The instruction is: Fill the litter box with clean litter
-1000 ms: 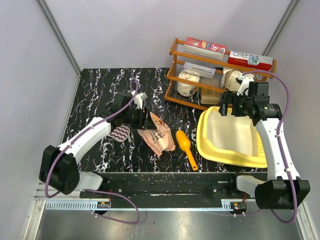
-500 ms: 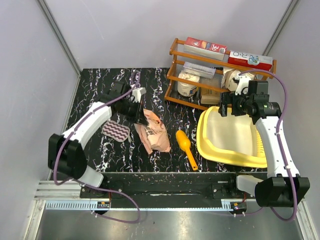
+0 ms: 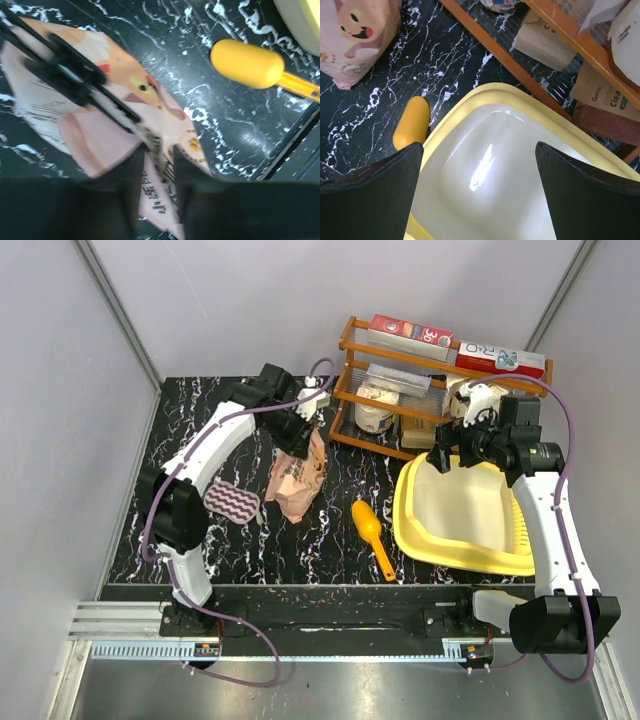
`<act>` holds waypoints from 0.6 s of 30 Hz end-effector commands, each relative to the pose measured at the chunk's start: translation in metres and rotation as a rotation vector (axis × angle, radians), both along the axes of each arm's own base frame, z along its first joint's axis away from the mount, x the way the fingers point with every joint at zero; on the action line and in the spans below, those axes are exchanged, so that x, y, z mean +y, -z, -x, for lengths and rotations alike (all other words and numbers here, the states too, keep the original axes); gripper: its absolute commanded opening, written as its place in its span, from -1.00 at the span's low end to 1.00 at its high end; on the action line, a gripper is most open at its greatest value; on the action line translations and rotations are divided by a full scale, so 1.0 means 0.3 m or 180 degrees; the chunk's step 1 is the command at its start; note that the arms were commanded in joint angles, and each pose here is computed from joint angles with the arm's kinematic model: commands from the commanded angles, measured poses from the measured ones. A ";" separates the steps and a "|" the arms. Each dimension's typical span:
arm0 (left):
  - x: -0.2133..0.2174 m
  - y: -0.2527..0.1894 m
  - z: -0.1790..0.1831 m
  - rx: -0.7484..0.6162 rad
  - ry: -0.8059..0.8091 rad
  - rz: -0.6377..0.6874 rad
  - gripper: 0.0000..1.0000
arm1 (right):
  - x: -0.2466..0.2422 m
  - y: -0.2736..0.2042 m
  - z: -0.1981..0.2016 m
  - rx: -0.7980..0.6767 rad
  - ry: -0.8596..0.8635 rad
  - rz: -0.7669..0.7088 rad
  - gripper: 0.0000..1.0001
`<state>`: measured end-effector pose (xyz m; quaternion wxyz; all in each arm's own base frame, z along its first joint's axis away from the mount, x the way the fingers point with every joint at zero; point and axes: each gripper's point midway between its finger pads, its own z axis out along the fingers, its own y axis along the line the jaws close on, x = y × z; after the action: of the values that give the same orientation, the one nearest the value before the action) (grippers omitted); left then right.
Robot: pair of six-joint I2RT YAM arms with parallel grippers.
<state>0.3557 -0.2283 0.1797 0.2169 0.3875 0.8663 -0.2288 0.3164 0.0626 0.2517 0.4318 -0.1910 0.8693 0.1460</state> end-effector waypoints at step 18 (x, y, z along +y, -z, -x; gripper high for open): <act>0.221 0.092 -0.010 -0.0241 -0.0986 -0.0553 -0.26 | 0.265 -0.142 -0.074 -0.0225 -0.1131 -0.0643 0.99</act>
<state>0.3446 -0.1668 0.1389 0.2104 0.2609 0.9351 -0.1150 0.3327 0.1212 0.2675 0.4186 -0.2608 0.8259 0.2731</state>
